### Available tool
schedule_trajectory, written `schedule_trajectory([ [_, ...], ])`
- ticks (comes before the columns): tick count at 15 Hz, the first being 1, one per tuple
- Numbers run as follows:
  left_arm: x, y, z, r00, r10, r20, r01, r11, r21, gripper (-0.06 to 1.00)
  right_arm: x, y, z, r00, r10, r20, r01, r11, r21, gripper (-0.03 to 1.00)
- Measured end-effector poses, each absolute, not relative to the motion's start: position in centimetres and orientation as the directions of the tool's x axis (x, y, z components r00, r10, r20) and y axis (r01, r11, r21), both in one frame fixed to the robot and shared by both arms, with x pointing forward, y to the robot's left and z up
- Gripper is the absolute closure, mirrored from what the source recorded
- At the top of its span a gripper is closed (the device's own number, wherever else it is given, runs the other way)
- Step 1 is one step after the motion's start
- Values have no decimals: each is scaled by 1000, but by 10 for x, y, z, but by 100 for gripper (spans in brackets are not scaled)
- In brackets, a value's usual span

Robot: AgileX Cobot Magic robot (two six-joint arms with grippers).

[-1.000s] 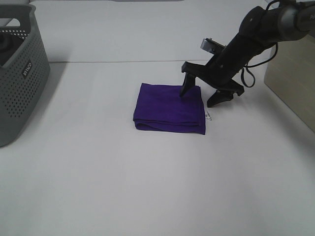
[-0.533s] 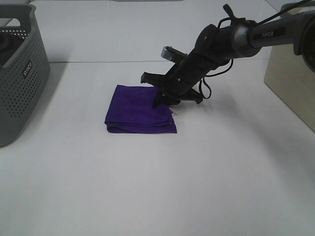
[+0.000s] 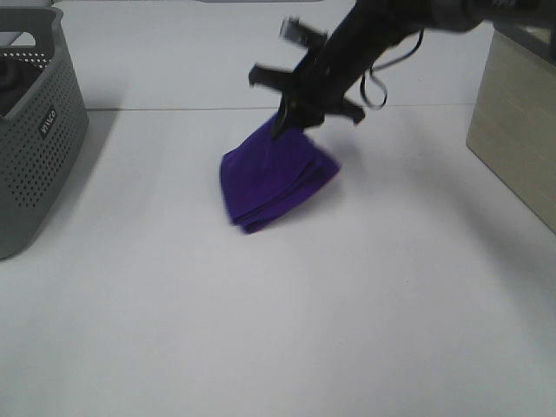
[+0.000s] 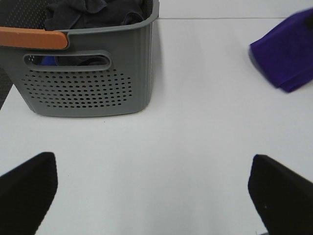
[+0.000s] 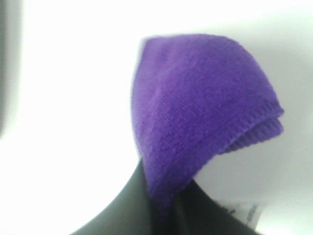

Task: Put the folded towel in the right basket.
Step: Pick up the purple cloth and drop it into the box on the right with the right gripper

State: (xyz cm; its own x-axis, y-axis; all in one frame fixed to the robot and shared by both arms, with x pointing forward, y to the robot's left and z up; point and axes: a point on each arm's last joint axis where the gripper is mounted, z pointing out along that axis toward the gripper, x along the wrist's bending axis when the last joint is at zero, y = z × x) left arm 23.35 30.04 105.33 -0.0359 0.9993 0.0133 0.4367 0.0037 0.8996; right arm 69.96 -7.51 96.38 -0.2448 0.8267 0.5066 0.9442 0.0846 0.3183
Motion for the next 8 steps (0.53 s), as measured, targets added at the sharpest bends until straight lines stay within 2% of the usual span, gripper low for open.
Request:
schedule_trajectory([
  [2, 234, 300, 1053, -36, 999, 13, 437, 4, 900, -5, 706, -109, 1058, -308, 802, 512, 877, 29, 480, 92],
  [5, 234, 300, 1053, -36, 999, 13, 437, 4, 900, -5, 693, -185, 1148, -304, 837, 454, 802, -32, 596, 92],
  [6, 234, 300, 1053, -36, 999, 13, 437, 4, 900, -5, 680, -249, 1187, -222, 895, 388, 751, -97, 654, 92],
  [8, 234, 300, 1053, -36, 999, 13, 437, 4, 900, -5, 667, -312, 1210, -103, 930, 353, 692, -188, 697, 92],
])
